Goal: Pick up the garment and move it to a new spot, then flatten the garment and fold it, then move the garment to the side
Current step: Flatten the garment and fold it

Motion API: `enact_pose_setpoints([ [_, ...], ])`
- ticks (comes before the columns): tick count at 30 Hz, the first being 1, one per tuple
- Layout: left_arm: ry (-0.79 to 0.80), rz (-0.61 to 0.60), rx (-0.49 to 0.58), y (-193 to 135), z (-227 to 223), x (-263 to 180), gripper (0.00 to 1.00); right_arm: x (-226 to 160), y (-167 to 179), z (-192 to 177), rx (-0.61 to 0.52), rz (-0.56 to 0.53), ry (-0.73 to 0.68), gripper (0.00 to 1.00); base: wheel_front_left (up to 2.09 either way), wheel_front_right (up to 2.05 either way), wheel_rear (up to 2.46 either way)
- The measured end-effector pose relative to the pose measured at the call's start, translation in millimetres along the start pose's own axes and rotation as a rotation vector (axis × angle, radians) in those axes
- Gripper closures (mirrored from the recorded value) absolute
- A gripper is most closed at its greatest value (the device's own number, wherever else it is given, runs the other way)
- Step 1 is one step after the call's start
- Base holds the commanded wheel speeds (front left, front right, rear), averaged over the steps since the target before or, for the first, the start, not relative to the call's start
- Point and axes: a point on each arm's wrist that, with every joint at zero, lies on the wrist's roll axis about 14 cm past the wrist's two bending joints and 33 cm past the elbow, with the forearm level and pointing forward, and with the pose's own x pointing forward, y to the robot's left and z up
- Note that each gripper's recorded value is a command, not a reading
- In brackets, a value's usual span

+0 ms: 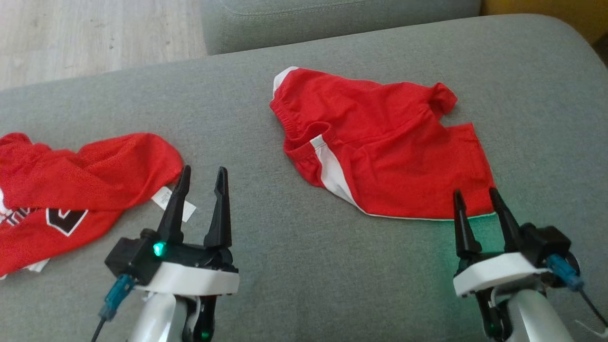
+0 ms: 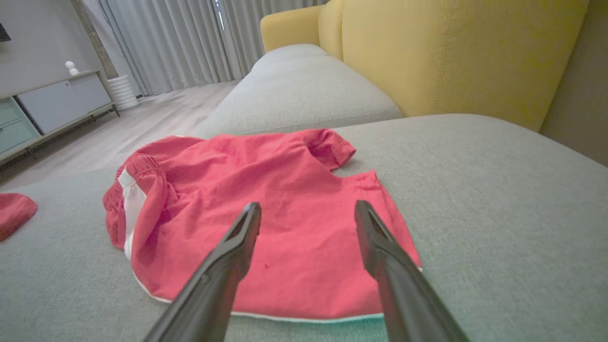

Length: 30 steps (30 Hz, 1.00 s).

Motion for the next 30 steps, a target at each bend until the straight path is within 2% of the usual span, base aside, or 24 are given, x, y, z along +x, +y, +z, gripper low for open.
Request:
enact_pose_setpoints([
  [9,0.097,-0.077,0.025,-13,-31,6,0.0,6,-5,12,0.003,-0.014,-0.037,0.0,0.0,0.0,0.0],
  [13,0.206,-0.171,0.079,-25,-57,16,0.0,9,-9,10,0.011,-0.026,-0.031,0.0,0.0,0.0,0.0],
  [17,0.357,-0.322,0.15,-55,-79,34,0.0,9,-12,4,0.019,-0.037,-0.013,0.0,0.0,0.0,0.0],
  [20,0.437,-0.386,0.187,-66,-91,39,0.0,10,-13,0,0.026,-0.04,-0.003,0.0,0.0,0.0,0.0],
  [24,0.525,-0.416,0.258,-60,-106,44,0.0,14,-13,1,0.028,-0.04,-0.004,0.0,0.0,0.0,0.0],
  [30,0.56,-0.434,0.313,-54,-115,62,0.0,19,-16,0,0.03,-0.048,0.0,0.0,0.0,0.0,0.0],
])
